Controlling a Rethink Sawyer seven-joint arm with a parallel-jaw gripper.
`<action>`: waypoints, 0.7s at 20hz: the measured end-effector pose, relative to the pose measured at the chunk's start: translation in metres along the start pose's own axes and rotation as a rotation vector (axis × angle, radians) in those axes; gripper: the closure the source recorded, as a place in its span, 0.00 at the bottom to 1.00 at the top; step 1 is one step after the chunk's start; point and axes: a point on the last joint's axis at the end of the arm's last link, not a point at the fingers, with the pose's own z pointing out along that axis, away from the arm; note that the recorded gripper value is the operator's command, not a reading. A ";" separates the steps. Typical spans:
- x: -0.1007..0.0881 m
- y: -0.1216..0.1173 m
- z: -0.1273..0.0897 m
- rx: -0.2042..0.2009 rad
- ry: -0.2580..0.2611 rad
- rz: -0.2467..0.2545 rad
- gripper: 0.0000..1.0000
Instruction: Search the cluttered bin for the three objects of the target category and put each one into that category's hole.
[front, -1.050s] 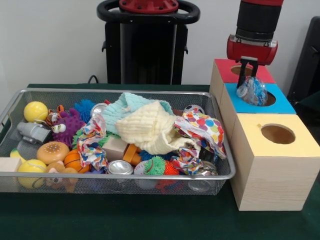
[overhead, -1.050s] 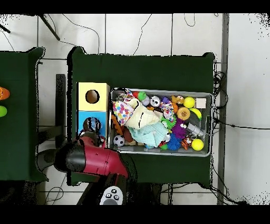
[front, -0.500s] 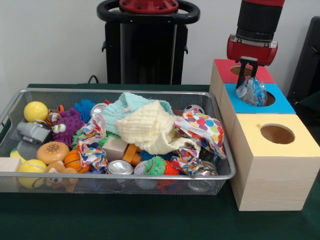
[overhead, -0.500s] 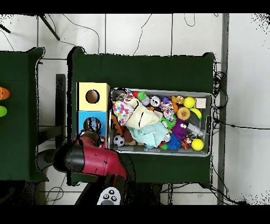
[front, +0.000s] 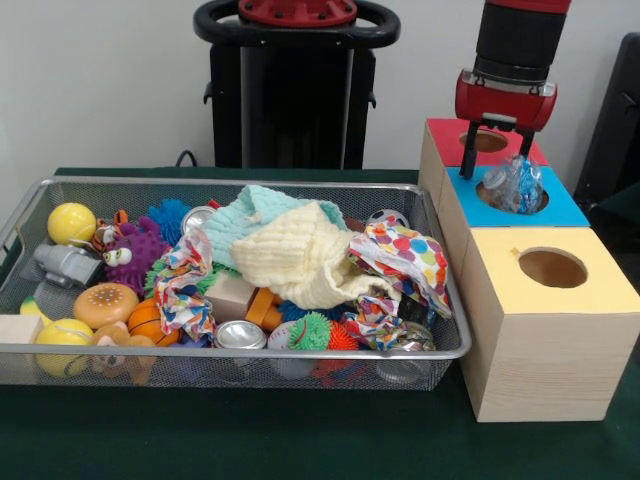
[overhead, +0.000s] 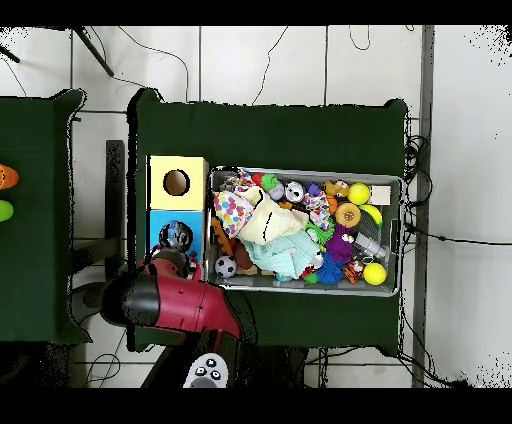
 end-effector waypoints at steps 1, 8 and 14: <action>-0.001 0.000 0.000 -0.001 0.000 0.002 0.00; -0.005 -0.002 0.000 -0.010 0.007 0.013 0.00; -0.010 -0.007 -0.004 -0.017 0.034 0.032 0.00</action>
